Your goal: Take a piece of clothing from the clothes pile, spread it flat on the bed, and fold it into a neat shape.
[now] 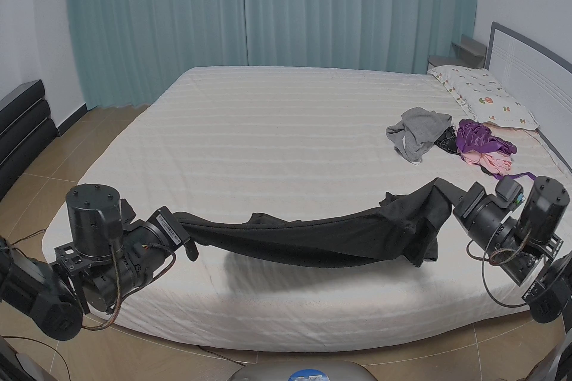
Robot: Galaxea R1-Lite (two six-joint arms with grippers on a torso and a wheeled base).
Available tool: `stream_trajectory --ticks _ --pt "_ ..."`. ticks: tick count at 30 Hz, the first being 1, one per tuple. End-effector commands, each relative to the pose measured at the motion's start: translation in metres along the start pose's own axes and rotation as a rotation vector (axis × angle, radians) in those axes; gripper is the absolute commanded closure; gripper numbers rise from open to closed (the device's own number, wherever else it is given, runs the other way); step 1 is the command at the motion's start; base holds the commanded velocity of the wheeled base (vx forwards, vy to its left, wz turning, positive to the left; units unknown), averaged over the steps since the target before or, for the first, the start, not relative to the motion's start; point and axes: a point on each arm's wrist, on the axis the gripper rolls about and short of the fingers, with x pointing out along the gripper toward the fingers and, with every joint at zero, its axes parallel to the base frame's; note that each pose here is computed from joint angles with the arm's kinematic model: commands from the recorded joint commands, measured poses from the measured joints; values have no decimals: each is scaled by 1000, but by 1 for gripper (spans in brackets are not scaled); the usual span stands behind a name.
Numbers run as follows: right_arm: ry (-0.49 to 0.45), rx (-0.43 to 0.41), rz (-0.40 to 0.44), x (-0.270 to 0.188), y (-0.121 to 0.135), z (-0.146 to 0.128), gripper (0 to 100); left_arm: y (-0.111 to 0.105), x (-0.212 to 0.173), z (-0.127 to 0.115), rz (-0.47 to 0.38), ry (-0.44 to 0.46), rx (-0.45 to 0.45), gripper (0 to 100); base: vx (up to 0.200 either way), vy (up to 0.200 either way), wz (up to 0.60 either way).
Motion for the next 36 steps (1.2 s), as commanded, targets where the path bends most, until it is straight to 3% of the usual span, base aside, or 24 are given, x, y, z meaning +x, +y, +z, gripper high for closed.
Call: stream_trajectory --ticks 1,7,12,16,26,31,36 --pt "-106 0 100 -38 23 27 100 -16 -37 16 -76 -63 -12 100 0 0 0" --pt "-245 -13 201 -66 62 75 100 -38 -61 44 -126 -144 29 100 0 0 0" --pt "-342 -24 206 -63 92 124 100 -61 -60 72 -125 -194 22 100 0 0 0" --pt "-352 -33 183 -46 99 140 100 -70 -46 84 -108 -207 15 100 0 0 0" --pt "-282 -74 34 65 65 134 100 -69 42 94 -14 -189 9 100 160 0 0" --pt "-244 -75 -9 109 46 121 100 -58 84 101 26 -186 0 100 200 0 0" --pt "-224 -85 -39 149 17 102 100 -37 122 91 82 -138 2 100 200 0 0"
